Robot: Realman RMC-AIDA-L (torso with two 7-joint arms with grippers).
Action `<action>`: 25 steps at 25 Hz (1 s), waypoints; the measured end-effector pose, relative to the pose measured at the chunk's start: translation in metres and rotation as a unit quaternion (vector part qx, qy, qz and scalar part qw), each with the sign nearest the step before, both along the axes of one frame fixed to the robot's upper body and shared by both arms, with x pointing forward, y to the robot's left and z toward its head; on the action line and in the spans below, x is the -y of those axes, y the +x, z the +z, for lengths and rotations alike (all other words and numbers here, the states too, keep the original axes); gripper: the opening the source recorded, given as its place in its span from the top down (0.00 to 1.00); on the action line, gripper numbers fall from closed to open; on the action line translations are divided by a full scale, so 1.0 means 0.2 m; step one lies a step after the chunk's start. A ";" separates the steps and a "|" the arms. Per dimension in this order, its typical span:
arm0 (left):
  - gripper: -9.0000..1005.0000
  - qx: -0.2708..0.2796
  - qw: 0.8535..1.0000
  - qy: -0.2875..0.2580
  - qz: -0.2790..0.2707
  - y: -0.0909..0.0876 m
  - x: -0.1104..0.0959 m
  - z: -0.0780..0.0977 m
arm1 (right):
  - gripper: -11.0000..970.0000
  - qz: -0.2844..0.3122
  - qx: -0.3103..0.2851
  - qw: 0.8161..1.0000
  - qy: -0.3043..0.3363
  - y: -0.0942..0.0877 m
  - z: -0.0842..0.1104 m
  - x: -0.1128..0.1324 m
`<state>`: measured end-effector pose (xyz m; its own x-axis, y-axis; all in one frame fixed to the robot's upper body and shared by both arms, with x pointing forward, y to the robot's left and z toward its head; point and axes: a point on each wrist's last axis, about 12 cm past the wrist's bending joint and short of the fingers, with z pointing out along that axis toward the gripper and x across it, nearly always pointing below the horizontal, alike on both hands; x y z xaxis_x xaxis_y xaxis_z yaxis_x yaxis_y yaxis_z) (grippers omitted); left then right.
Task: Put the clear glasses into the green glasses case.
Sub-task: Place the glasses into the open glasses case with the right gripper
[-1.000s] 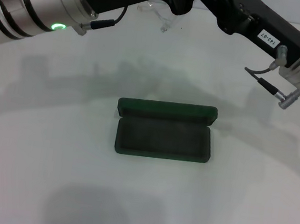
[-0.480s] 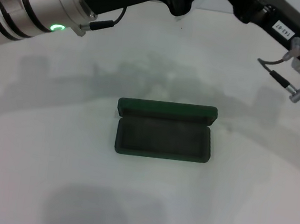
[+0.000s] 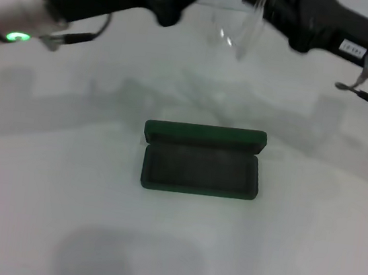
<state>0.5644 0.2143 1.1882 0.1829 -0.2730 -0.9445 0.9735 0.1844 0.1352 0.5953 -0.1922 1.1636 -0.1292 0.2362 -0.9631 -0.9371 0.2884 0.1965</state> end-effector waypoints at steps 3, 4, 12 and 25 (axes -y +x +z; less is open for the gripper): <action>0.96 -0.016 1.000 0.004 0.011 -0.03 -0.09 -0.01 | 0.88 0.025 -0.008 0.995 -0.097 0.02 0.03 0.03; 0.96 -0.021 1.000 0.006 0.016 -0.04 -0.12 -0.01 | 0.88 0.033 -0.010 0.991 -0.129 0.02 0.05 0.03; 0.96 -0.051 0.998 0.005 0.046 -0.10 -0.27 -0.05 | 0.88 0.052 -0.058 0.935 -0.347 0.01 0.24 0.04; 0.96 -0.087 0.994 0.013 0.058 -0.16 -0.41 -0.08 | 0.88 0.089 -0.097 0.838 -0.530 -0.11 0.47 -0.13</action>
<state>0.5327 0.2953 1.1730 0.0457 -0.2342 -0.9711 0.9551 0.2950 -0.0262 0.5735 -0.1670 1.2571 -0.2504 -0.7781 -0.5761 -0.9638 0.2567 0.0722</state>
